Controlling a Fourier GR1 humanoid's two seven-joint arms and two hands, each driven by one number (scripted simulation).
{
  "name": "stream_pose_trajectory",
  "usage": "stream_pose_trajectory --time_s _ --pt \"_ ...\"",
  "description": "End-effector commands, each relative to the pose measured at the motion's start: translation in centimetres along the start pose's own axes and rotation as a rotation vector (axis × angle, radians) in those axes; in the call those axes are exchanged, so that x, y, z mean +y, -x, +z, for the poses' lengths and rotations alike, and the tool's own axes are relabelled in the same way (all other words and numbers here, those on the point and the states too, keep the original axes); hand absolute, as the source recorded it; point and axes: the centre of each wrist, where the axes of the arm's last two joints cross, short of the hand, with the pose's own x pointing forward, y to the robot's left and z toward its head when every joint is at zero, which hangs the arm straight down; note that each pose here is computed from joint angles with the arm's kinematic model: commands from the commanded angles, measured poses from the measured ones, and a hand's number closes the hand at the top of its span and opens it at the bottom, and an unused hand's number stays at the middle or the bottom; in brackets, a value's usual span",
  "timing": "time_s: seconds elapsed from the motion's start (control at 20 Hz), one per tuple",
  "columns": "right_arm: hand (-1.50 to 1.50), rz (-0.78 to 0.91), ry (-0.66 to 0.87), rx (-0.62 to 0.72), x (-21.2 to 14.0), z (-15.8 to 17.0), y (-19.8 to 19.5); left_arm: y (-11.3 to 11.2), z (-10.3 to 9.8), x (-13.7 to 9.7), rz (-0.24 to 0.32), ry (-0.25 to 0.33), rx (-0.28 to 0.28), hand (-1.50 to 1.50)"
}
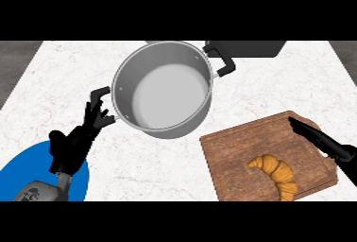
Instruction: Pick the croissant from the cutting board and place it in the pot
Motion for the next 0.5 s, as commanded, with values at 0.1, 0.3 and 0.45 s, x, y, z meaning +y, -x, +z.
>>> stream_pose_trajectory --time_s 0.1,0.3,0.45 --pt "-1.5 0.121 -0.219 0.202 1.1 -1.2 2.2 1.2 -0.6 -3.7 0.006 0.109 0.08 0.0" --pt "-1.5 0.159 -0.251 0.227 1.2 -2.7 4.7 1.1 -0.8 -2.3 0.024 0.098 0.074 0.0" --pt "-1.5 0.169 -0.221 0.213 2.3 -2.3 6.4 1.3 -0.7 -1.2 -0.003 0.089 0.095 0.0"
